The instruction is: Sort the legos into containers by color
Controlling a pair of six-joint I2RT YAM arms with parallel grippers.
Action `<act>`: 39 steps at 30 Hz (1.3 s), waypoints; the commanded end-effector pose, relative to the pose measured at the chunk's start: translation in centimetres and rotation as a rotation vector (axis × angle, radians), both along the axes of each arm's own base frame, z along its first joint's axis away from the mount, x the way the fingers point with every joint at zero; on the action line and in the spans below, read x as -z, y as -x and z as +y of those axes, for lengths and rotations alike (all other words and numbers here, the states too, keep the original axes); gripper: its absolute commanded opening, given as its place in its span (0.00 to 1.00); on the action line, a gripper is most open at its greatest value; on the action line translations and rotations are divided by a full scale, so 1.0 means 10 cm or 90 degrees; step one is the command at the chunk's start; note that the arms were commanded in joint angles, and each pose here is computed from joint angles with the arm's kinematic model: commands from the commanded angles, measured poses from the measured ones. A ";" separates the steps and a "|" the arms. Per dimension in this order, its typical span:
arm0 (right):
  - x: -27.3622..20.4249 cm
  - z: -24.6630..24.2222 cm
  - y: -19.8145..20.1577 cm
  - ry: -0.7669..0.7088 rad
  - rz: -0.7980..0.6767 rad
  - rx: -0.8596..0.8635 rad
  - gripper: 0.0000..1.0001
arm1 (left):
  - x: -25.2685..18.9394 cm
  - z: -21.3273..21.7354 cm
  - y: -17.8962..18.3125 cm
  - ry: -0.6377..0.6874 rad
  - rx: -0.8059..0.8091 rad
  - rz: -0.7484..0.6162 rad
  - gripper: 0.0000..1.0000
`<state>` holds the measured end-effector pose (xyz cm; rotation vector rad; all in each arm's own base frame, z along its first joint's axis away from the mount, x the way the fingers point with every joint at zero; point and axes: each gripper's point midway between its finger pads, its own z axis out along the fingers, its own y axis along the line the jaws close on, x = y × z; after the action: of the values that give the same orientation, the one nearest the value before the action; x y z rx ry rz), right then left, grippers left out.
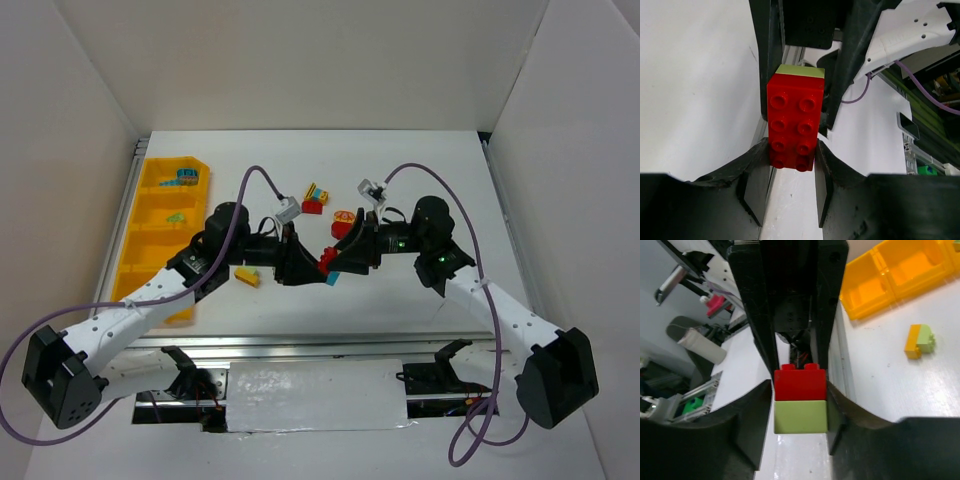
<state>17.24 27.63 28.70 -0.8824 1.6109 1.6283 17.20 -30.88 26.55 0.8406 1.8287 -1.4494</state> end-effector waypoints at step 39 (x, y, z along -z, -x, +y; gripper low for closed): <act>-0.11 -0.07 0.05 -0.022 -0.074 -0.002 0.51 | -0.48 0.00 -0.01 0.073 -0.011 -0.088 0.00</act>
<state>16.83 27.32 28.78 -0.9242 1.5565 1.6088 17.73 -30.82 28.36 0.8110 1.7524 -1.4153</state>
